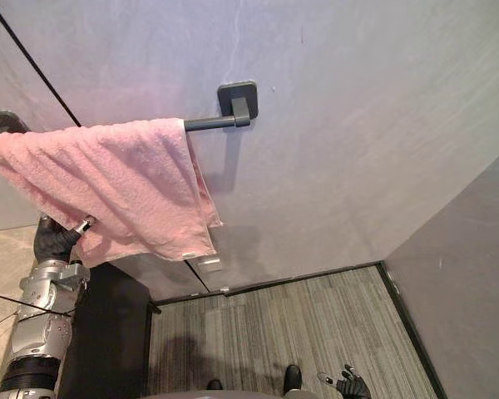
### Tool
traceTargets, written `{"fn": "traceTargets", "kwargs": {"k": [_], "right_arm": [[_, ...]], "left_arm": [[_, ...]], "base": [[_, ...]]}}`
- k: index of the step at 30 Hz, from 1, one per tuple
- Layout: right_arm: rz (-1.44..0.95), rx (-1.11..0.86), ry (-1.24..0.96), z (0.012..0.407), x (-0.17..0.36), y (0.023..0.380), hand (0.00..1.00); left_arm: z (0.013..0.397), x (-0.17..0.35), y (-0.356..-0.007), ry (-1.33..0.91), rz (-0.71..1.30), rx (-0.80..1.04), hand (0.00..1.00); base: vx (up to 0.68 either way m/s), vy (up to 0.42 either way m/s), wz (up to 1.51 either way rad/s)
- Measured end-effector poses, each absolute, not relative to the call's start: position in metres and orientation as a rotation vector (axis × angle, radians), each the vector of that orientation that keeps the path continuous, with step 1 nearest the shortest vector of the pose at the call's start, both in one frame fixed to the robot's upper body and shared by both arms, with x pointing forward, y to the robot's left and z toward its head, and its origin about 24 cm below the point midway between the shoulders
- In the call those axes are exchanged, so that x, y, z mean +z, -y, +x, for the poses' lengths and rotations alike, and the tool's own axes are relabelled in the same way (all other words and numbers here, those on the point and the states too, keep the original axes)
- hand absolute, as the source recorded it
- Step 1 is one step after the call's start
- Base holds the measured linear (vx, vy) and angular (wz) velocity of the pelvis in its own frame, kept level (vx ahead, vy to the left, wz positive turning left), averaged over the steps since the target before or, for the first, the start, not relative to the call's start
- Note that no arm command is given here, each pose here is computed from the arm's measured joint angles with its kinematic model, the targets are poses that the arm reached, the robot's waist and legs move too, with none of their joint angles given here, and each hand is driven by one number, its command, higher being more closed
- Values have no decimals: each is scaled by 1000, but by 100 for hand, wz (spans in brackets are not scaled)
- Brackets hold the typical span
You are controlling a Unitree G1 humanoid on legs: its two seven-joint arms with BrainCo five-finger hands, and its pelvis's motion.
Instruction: Organize washtable
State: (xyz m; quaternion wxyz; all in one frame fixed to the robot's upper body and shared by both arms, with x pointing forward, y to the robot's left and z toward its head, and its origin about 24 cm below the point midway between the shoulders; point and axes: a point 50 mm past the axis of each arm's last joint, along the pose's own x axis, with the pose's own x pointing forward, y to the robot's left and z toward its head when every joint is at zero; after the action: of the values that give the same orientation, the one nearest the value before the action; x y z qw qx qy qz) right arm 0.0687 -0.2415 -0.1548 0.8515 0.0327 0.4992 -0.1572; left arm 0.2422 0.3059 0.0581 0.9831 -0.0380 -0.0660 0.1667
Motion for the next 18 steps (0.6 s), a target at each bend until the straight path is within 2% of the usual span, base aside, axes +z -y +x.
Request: {"fn": "traceTargets", "kwargs": {"k": [4,5,13,18], "right_arm": [[67,-329,-1046,70,-154,241,0],[67,-328,-1042,71,-154,242,0],[48,-293,-1043,72,-154,238,0],[-26,-212,-871,101,-132,239,0]], "left_arm": [[241,54,-308,110,-77,348,0],[241,52,-309,101,-78,354,100],[245,53,-313,69,-51,365,100],[249,71,-326,102,27,368,100]], "base": [[-13,0,-6],[-21,2,-7],[-25,-1,-9],[-5,-12,-5]]}}
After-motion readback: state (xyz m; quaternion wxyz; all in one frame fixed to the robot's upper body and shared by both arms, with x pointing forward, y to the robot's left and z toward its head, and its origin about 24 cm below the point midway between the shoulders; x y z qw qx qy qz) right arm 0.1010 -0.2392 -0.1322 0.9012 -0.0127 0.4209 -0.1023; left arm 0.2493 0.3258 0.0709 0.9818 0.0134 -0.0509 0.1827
